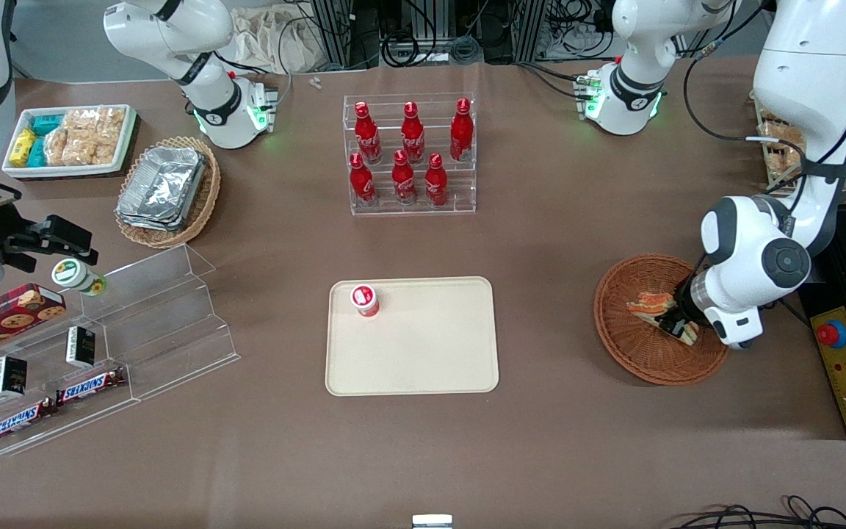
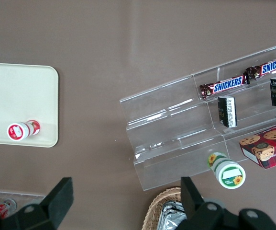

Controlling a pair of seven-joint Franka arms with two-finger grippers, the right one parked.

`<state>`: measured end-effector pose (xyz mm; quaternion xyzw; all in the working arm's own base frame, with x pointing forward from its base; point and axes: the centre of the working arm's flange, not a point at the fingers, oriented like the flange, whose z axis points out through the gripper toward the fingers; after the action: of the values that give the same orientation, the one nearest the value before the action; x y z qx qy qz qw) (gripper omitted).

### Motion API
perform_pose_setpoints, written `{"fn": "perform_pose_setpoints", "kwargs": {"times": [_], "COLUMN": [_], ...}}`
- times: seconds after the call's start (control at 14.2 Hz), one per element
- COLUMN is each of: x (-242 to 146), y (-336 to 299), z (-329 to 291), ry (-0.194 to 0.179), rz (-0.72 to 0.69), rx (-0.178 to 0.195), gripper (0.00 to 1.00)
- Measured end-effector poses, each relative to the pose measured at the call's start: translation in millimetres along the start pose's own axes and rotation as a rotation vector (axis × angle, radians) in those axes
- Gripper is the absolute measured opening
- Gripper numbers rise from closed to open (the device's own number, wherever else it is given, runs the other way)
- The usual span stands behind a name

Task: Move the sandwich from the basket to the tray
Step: 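Close the left gripper on the wrapped sandwich, then lift the sandwich and carry it with the left gripper to the cream tray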

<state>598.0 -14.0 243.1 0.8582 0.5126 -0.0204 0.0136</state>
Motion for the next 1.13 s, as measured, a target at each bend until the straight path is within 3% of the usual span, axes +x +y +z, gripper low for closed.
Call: {"fn": "perform_pose_setpoints", "kwargs": {"times": [0.14,0.35,0.49,0.78,1.13], "x": [0.0,0.5,-0.9,-24.8,-123.2], "y": [9.6,28.6,46.4,70.1,100.3], "z": [-13.7,-60.6,-115.8,-229.1,-283.7], "ry": [0.009,-0.005,-0.009,-0.015,-0.064], "rz": [-0.005,-0.003,0.003,0.055,0.544], "rx": [-0.015,0.035,0.063,0.068,0.015], "gripper": [0.24,0.24,0.18,0.16,0.16]}}
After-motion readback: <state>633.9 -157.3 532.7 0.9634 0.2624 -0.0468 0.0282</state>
